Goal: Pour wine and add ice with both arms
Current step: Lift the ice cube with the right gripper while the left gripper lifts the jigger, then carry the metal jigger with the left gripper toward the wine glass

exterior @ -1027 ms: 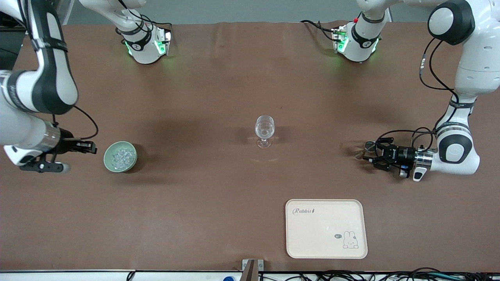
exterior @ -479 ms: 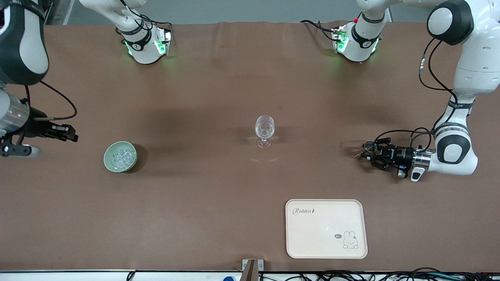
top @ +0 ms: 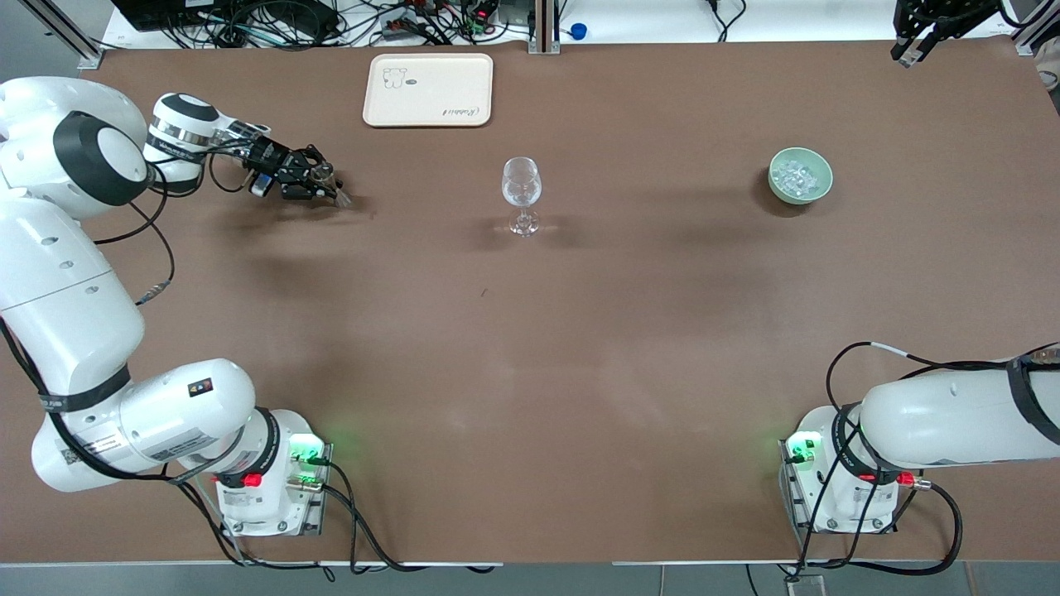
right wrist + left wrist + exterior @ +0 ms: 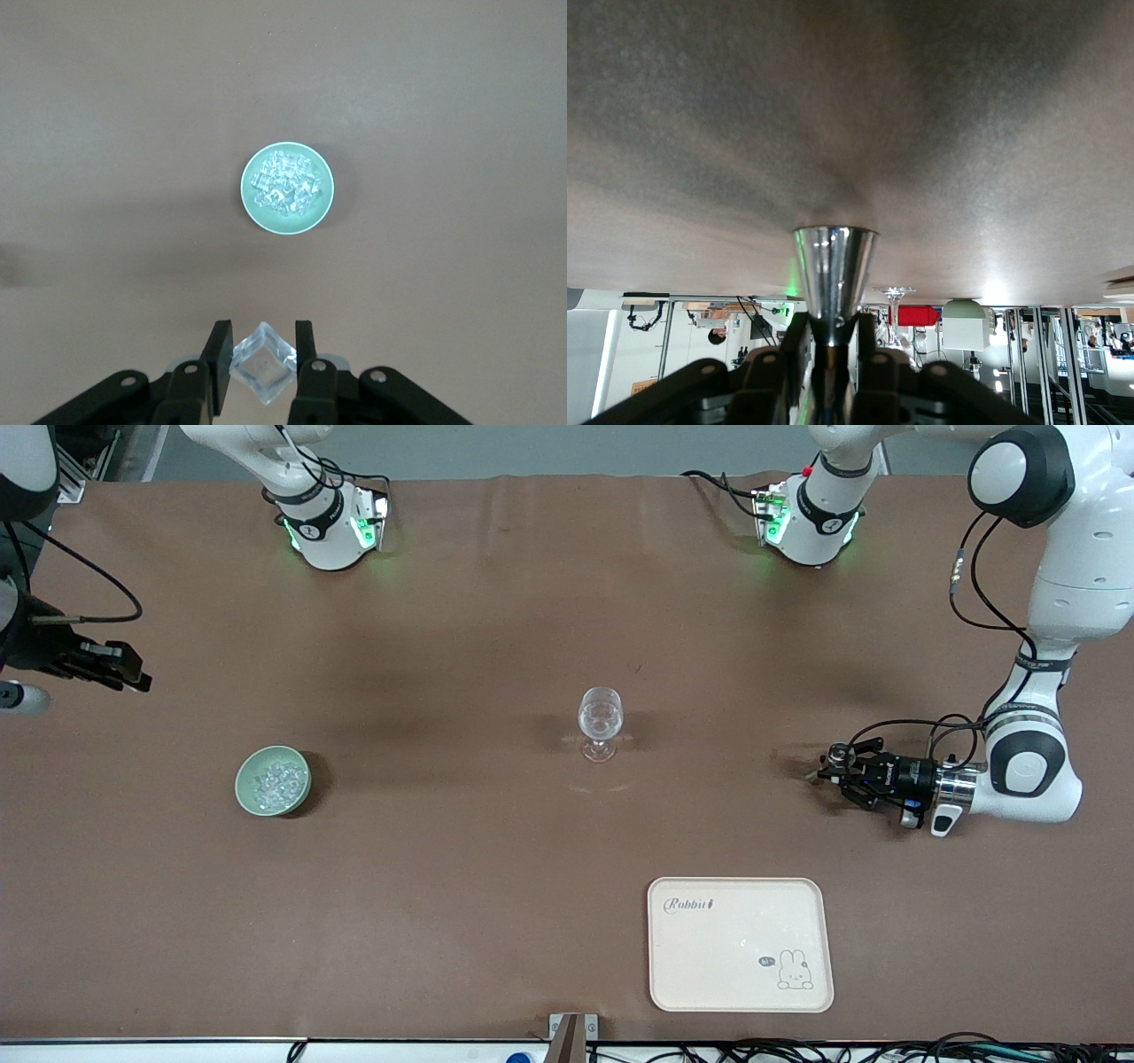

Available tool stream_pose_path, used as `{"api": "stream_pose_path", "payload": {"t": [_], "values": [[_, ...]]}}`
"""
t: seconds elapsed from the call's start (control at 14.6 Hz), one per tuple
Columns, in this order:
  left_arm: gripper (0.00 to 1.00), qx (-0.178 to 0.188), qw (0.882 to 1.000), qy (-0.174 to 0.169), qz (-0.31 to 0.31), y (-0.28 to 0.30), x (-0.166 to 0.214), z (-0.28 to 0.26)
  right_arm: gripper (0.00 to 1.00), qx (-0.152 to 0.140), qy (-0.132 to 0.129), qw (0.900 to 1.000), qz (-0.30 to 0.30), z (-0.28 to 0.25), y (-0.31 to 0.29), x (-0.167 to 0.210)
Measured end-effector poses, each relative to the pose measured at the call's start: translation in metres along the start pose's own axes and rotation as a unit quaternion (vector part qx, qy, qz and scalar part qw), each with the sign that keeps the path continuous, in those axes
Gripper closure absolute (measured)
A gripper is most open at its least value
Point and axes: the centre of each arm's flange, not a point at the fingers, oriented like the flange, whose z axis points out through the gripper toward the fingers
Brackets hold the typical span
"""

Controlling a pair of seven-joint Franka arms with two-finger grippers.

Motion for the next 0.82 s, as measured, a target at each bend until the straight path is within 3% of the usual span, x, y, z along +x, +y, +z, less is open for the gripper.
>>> {"api": "stream_pose_path", "payload": {"t": [0.27, 0.82], "values": [[0.78, 0.000, 1.000, -0.001, 0.000, 0.000, 0.000, 0.000, 0.67, 0.001, 0.000, 1.000, 0.000, 0.005, 0.000, -0.003], [0.78, 0.012, 0.999, -0.018, 0.026, 0.023, -0.026, 0.025, 0.67, 0.001, 0.036, 0.999, -0.002, -0.025, -0.001, -0.001]]}}
